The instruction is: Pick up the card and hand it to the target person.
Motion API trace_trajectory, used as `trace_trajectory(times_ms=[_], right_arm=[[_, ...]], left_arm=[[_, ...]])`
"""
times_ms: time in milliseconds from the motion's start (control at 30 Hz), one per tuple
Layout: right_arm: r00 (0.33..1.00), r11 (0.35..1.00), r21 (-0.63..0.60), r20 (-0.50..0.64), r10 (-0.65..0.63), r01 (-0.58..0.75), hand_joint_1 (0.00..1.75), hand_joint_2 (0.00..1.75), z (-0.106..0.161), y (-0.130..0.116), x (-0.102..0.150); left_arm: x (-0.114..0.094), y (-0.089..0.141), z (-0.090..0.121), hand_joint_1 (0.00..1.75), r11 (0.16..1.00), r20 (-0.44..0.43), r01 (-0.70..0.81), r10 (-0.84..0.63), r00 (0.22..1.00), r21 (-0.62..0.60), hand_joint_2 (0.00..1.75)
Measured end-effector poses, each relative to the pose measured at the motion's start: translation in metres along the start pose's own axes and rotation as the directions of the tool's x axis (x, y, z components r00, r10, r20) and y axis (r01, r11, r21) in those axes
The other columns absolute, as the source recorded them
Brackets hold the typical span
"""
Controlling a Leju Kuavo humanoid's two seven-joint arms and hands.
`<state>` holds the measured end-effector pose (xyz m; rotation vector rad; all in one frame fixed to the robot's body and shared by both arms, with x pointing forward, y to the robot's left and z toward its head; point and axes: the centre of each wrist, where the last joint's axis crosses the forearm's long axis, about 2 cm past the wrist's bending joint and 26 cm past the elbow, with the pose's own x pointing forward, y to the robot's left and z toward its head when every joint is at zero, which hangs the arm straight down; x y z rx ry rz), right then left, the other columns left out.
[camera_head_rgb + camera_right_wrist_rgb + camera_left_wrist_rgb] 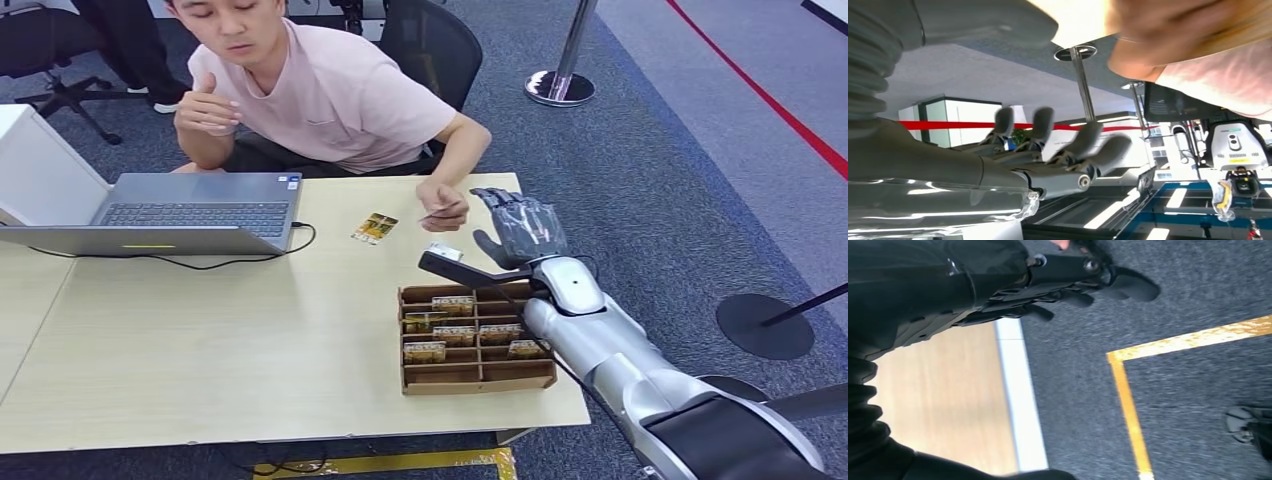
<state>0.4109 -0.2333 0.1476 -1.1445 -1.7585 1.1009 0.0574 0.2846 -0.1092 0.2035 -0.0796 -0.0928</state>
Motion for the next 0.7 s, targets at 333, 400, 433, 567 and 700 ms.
trace_trajectory(times_ms=[333,400,433,567,700], right_arm=[[0.975,0.977,-0.044,-0.067,-0.212,0.209,0.00,1.75,-0.004,-0.003,-0.010],[0.905,0.913,-0.093,-0.128,-0.406,0.397,0.00,1.75,-0.008,-0.009,-0.018],[0.857,0.870,-0.120,-0.152,-0.493,0.479,0.00,1.75,-0.010,-0.013,-0.022],[0.597,0.628,-0.262,-0.196,-0.778,0.733,0.00,1.75,-0.018,-0.033,-0.046],[0.354,0.386,-0.406,-0.155,-0.922,0.828,0.00,1.75,-0.016,-0.050,-0.077]], left_arm=[[0.000,0.000,0.000,0.00,1.000,-0.008,-0.014,0.014,1.000,0.003,0.00],[0.000,0.000,0.000,0.00,1.000,-0.015,-0.025,0.025,1.000,0.006,0.00],[0.000,0.001,0.000,0.00,1.000,-0.019,-0.029,0.029,0.999,0.008,0.00],[-0.001,0.001,0.000,0.00,0.999,-0.028,-0.042,0.042,0.999,0.014,0.00],[-0.001,0.001,0.000,0.00,0.999,-0.036,-0.051,0.052,0.998,0.019,1.16]])
